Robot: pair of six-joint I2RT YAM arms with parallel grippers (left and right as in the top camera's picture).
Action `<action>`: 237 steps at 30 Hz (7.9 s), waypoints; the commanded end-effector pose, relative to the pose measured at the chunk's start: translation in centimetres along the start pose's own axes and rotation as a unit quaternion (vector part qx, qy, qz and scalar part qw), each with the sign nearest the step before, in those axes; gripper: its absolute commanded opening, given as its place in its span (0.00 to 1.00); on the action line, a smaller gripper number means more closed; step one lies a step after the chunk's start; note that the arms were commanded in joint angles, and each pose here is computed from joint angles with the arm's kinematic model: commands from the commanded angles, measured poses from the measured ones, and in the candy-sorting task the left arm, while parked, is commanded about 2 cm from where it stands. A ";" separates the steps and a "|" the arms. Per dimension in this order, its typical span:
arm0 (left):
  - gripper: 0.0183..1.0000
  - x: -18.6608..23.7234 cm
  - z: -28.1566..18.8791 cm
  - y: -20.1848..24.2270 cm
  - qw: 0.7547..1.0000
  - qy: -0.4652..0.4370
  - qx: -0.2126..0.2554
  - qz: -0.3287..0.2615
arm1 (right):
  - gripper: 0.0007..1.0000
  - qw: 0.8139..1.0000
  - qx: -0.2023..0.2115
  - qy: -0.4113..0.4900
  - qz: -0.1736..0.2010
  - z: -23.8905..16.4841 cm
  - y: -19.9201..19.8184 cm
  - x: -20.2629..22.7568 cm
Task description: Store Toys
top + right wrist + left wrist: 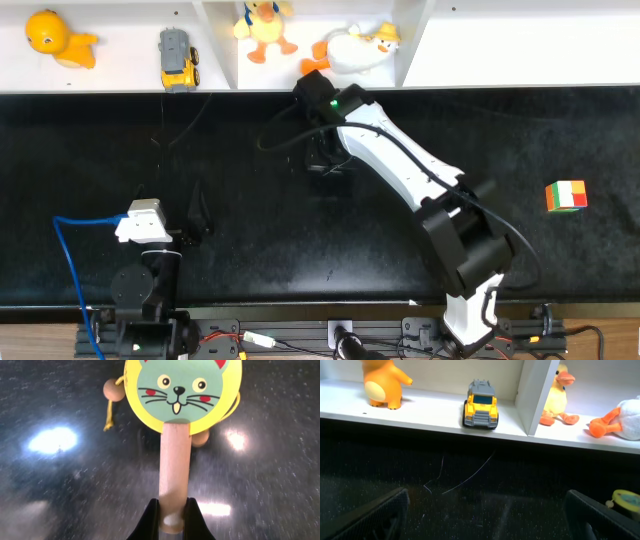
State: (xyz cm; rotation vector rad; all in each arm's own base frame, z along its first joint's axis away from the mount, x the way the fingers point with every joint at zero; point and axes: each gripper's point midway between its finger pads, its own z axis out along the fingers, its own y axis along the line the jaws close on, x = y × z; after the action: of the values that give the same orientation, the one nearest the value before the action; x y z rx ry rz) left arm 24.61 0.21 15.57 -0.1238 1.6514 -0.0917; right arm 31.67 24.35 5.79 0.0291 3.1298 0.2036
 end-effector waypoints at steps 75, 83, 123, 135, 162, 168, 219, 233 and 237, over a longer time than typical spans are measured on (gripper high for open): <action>1.00 -0.1 0.0 0.0 1.000 -0.003 0.000 -0.009 | 0.05 0.954 0.049 -0.289 -0.061 -10.0 -21.9 -17.2; 1.00 -0.1 0.0 0.0 1.000 -0.003 0.000 -0.009 | 0.04 0.949 0.038 -0.311 -0.035 -10.6 -21.7 -18.1; 1.00 -0.1 0.0 0.0 1.000 -0.003 0.000 -0.009 | 1.00 0.877 -0.004 -0.269 0.399 -24.0 -25.4 2.7; 1.00 -0.1 0.0 0.0 1.000 -0.003 0.000 -0.009 | 1.00 0.792 0.059 -0.265 0.547 -25.7 -32.6 11.1; 1.00 -0.1 0.0 0.0 1.000 -0.003 0.000 -0.009 | 0.99 0.749 0.116 -0.103 0.644 -10.1 -45.1 9.7; 1.00 -0.1 0.0 0.0 1.000 -0.003 0.000 -0.009 | 1.00 0.754 0.118 -0.123 0.634 -9.0 -46.8 7.9; 1.00 -0.1 0.0 0.0 1.000 -0.003 0.000 -0.009 | 0.57 0.786 0.127 -0.128 0.591 -3.5 -45.9 2.0; 1.00 -0.1 0.0 0.0 1.000 -0.003 0.000 -0.009 | 0.36 0.802 0.131 -0.119 0.570 -3.8 -45.6 2.2; 1.00 -0.1 0.0 0.0 1.000 -0.003 0.000 -0.009 | 0.24 0.813 0.132 -0.132 0.552 -6.0 -45.5 1.9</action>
State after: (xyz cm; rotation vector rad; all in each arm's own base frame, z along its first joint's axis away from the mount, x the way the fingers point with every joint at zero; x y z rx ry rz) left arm 24.61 0.21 15.57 -0.1242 1.6514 -0.0920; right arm 28.13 -20.98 3.56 1.7623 2.4222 -0.2299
